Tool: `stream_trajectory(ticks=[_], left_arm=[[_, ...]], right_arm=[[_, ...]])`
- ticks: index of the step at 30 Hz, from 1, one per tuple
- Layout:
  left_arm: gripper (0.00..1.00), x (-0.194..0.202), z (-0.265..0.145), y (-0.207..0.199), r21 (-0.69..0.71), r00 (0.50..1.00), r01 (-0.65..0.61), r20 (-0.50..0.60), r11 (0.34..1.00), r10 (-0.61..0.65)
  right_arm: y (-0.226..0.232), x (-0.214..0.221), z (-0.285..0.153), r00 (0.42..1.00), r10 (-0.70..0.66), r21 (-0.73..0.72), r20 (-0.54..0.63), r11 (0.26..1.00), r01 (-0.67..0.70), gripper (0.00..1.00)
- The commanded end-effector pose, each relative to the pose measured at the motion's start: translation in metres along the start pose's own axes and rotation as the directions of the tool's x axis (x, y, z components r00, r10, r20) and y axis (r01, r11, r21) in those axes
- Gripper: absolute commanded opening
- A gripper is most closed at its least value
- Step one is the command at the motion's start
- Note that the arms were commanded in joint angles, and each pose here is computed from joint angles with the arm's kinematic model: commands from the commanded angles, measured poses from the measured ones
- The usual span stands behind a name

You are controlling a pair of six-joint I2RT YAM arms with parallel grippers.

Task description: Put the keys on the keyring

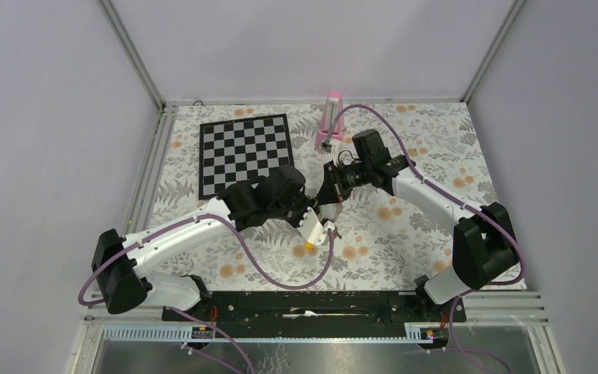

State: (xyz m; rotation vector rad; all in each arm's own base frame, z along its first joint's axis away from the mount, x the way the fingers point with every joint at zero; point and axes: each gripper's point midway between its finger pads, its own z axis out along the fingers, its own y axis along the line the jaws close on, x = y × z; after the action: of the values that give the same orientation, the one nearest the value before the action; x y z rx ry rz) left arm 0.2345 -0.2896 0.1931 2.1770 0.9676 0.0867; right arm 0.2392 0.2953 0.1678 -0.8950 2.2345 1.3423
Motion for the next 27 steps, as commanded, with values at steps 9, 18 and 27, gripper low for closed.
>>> stream_trajectory(ticks=[9,18,27], left_arm=[[0.00,-0.001,0.009,0.024,-0.074,1.000,0.002,-0.006,0.997,-0.002],[0.00,-0.004,0.005,0.032,-0.097,1.000,0.016,0.003,0.995,-0.016],[0.00,-0.006,0.007,0.030,-0.088,1.000,0.007,0.012,0.996,-0.006]], right_arm=[[0.005,-0.008,0.000,1.000,0.017,-0.021,0.014,1.000,-0.017,0.00],[0.003,-0.005,0.002,1.000,0.024,-0.022,0.008,0.999,-0.024,0.00],[0.001,-0.006,0.003,1.000,0.030,-0.022,0.006,0.999,-0.030,0.00]])
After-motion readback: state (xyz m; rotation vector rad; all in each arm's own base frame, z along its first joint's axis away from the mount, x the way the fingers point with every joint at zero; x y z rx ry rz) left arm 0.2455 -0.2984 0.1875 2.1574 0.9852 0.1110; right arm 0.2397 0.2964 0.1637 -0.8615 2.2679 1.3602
